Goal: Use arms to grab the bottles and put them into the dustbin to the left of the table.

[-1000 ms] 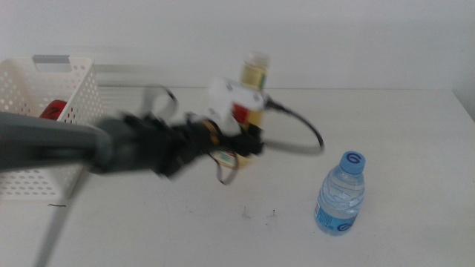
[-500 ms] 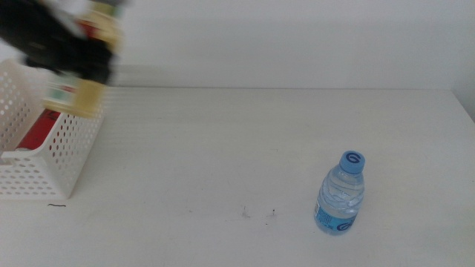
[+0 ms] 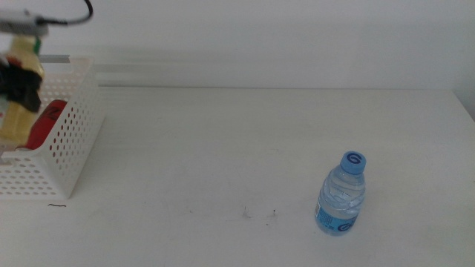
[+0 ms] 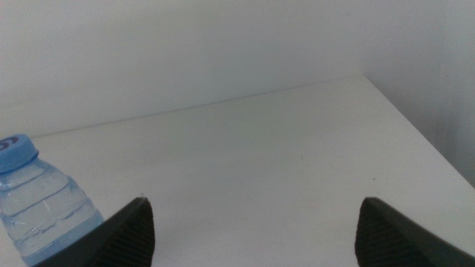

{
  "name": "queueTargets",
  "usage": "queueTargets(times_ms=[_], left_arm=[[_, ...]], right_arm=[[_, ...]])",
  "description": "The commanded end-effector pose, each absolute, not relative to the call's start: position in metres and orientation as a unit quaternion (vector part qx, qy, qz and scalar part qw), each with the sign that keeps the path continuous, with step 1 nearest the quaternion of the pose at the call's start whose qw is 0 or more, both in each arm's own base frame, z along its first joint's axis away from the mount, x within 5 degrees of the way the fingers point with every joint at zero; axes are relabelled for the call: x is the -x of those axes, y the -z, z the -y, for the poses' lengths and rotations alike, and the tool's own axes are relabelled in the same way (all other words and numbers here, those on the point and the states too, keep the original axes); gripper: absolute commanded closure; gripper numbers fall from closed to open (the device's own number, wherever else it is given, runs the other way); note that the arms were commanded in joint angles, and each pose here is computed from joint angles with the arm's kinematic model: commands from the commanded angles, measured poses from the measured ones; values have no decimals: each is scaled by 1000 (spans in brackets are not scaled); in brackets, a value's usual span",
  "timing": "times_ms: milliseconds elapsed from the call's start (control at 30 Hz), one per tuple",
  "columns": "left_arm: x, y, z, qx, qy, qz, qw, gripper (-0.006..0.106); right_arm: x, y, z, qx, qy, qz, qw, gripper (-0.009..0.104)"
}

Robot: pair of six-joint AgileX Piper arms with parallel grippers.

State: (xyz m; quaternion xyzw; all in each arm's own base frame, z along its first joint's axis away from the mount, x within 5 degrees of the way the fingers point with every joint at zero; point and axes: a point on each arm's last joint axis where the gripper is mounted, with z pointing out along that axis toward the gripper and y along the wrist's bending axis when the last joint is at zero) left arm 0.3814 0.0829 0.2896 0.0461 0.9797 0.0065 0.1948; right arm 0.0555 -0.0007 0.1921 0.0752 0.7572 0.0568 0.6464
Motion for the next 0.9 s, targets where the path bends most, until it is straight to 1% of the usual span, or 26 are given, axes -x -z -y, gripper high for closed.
queueTargets(times_ms=[0,100,167,233,300,400,433,467,500,533,567,633,667,767,867], left_arm=[[-391,-285,-85,-55,-7,-976,212,102],[-398,-268,-87,-55,-6,-980,193,101],[-401,-259,-88,-55,-5,-981,185,98],[-404,-253,-89,-55,-4,-982,182,94],[-406,-248,-89,-54,-3,-983,176,86],[-406,-246,-89,-53,1,-983,175,66],[-406,-246,-89,-53,1,-983,175,56],[-406,-246,-89,-55,0,-983,175,46],[-405,-247,-89,-63,-1,-983,175,24],[-404,-250,-88,-62,0,-982,177,13],[-403,-253,-87,-61,4,-982,177,7],[-400,-262,-83,-58,20,-980,189,7],[-398,-270,-80,-59,22,-978,198,7],[-387,-296,-68,-72,17,-971,229,7],[-367,-324,-49,-83,16,-956,280,7]], right_arm=[[-55,-192,1,-72,-49,-755,650,4],[-55,-192,1,-72,-49,-755,650,4],[-55,-192,1,-72,-49,-755,650,4],[-55,-192,1,-72,-49,-755,650,4],[-55,-192,1,-72,-49,-755,650,4],[-55,-192,1,-72,-49,-755,650,4],[-55,-192,1,-72,-49,-755,650,4],[-55,-192,1,-72,-49,-755,650,4],[-55,-192,1,-72,-49,-755,650,4],[-55,-192,1,-72,-49,-755,650,4],[-55,-192,1,-72,-49,-755,650,4],[-55,-192,1,-72,-49,-755,650,4],[-55,-192,1,-72,-49,-755,650,4],[-55,-192,1,-72,-49,-755,650,4],[-55,-192,1,-72,-49,-755,650,4]])
